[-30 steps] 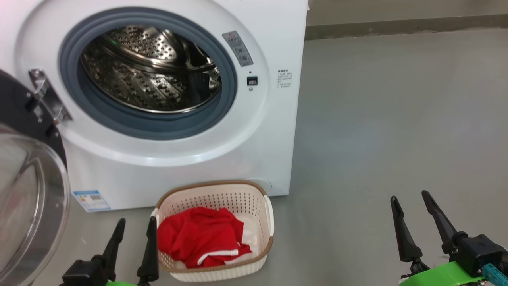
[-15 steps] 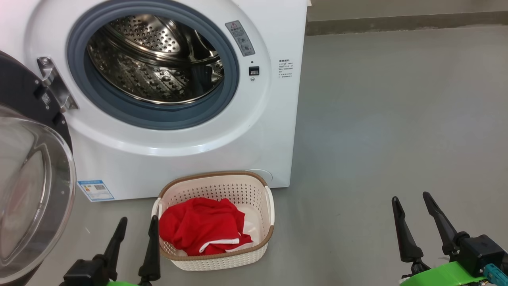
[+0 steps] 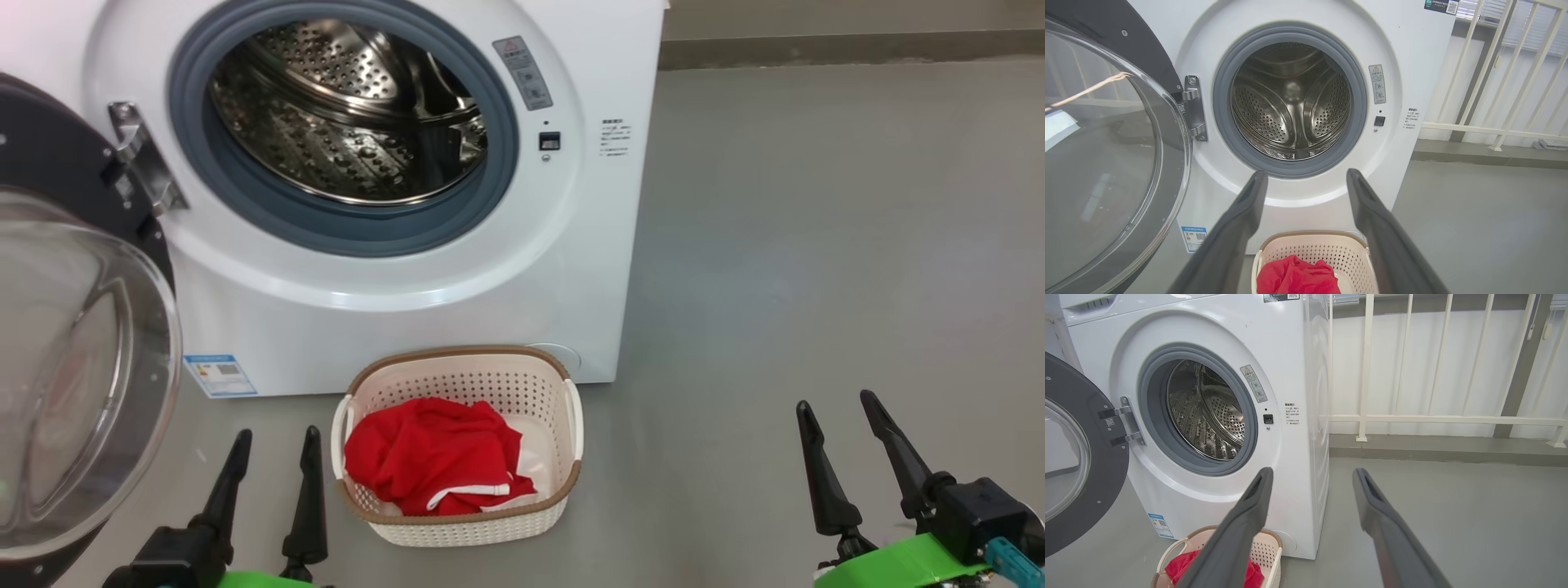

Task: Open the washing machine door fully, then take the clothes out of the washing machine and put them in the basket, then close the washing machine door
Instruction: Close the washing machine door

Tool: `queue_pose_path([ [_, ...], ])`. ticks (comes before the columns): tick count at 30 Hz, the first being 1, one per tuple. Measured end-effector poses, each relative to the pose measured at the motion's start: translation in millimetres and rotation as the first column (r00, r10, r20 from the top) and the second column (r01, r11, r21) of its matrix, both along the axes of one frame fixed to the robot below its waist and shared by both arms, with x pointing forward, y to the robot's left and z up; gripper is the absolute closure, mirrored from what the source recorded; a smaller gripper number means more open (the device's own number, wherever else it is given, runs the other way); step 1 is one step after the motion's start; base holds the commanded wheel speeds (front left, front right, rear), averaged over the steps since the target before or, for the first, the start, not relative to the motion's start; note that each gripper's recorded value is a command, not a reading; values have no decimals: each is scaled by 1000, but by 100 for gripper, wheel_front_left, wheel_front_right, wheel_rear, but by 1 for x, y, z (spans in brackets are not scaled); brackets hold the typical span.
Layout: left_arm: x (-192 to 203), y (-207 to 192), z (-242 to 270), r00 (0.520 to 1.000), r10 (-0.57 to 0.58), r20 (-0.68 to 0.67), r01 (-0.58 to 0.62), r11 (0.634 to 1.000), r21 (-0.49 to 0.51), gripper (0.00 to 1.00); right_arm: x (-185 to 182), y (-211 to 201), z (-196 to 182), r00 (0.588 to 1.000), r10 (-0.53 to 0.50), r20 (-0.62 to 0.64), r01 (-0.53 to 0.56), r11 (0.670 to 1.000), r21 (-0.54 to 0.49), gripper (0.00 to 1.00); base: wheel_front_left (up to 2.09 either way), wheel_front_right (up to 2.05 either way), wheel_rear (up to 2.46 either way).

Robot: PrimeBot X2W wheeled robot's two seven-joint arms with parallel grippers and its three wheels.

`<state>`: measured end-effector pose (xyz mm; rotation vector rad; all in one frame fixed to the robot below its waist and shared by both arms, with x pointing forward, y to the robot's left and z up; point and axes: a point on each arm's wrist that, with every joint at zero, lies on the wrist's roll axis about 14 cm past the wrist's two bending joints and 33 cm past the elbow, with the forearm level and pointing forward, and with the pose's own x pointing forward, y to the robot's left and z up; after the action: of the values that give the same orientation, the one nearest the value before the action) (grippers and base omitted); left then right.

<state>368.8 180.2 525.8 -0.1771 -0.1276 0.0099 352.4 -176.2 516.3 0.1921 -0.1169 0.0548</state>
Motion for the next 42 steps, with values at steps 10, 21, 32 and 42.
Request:
queue_pose_path([
  [10,-15,31,23,991,118,69,-120,993,14,0,22,41,11,992,122,31,-121,992,-22,0,0,0,0],
  [21,-49,78,30,955,286,82,-288,957,20,0,41,101,20,955,290,57,-289,957,-26,0,0,0,0],
  [32,-90,122,28,893,446,59,-449,893,35,0,49,171,21,881,469,63,-469,883,-24,0,0,0,0],
  [42,-126,149,22,827,561,35,-563,826,43,0,47,221,19,807,587,61,-587,809,-18,0,0,0,0],
])
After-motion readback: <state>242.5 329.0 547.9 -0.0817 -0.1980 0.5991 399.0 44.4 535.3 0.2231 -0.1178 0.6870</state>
